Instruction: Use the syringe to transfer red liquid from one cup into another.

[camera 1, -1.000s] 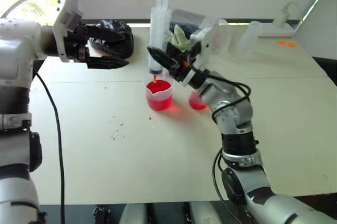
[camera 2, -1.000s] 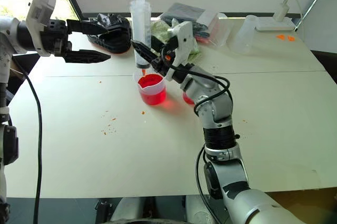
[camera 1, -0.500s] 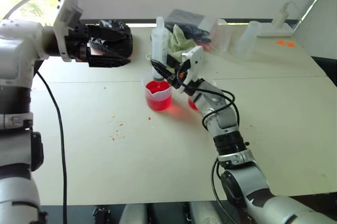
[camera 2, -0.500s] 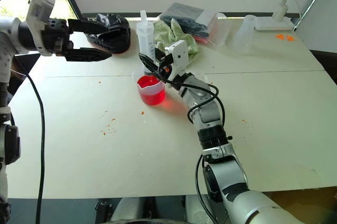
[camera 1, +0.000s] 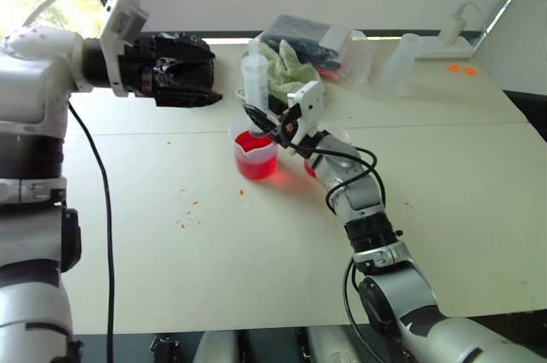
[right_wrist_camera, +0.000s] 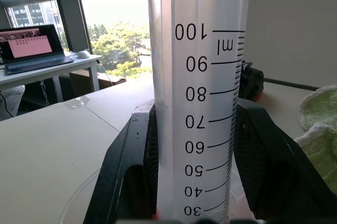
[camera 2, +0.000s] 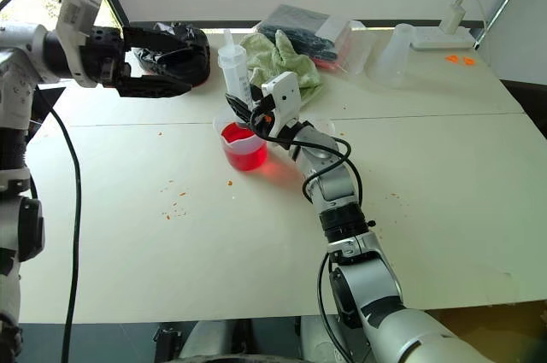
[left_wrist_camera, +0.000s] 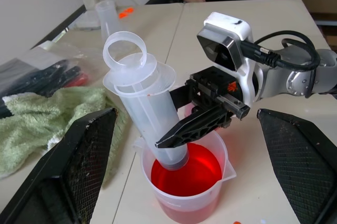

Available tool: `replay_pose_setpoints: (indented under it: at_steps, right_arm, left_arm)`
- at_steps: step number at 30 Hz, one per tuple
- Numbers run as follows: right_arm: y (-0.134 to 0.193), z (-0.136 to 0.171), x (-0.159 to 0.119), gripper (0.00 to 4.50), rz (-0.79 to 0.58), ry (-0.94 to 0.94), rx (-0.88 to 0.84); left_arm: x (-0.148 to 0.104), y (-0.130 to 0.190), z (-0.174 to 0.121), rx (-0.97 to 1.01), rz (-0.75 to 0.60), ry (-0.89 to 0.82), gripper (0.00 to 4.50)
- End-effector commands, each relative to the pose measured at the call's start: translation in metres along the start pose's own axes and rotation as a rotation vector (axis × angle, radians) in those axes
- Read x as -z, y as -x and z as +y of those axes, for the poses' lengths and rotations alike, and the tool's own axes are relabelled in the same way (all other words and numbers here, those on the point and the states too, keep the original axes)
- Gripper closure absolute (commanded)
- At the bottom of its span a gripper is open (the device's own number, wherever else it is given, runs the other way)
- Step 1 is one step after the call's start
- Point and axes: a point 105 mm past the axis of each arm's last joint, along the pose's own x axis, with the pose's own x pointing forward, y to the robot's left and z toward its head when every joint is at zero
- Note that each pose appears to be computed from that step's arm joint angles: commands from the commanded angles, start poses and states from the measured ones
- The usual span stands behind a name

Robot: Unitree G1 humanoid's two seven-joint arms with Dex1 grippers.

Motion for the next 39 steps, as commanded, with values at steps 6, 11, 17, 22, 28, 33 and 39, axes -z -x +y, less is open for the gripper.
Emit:
replay_pose_setpoints:
  at_steps: [6, 11, 17, 22, 28, 33, 39]
  right_arm:
    - [0.002, 0.011, -0.007, 3.09, 0.000, 0.027, -0.048]
    - [0.003, 0.014, -0.007, 3.09, 0.014, 0.022, -0.064]
    - [0.002, 0.014, -0.009, 3.09, 0.007, 0.025, -0.063]
    - [0.002, 0.014, -0.010, 3.09, 0.005, 0.027, -0.064]
    - [0.001, 0.016, -0.010, 3.09, 0.002, 0.028, -0.066]
    - [0.000, 0.015, -0.010, 3.09, 0.003, 0.033, -0.067]
    - [0.001, 0.015, -0.009, 3.09, 0.005, 0.035, -0.070]
  left_arm:
    - [-0.026, -0.001, 0.015, -0.060, -0.083, -0.070, 0.00]
    - [-0.024, -0.010, 0.020, -0.064, -0.089, -0.067, 0.00]
    - [-0.017, -0.020, 0.018, -0.037, -0.078, -0.051, 0.00]
    - [-0.012, -0.025, 0.017, -0.030, -0.083, 0.004, 0.00]
    - [-0.011, -0.022, 0.007, 0.029, -0.066, 0.094, 0.00]
    - [-0.010, -0.017, 0.006, 0.022, -0.051, 0.131, 0.00]
    - [-0.008, -0.018, -0.003, 0.055, -0.050, 0.149, 0.00]
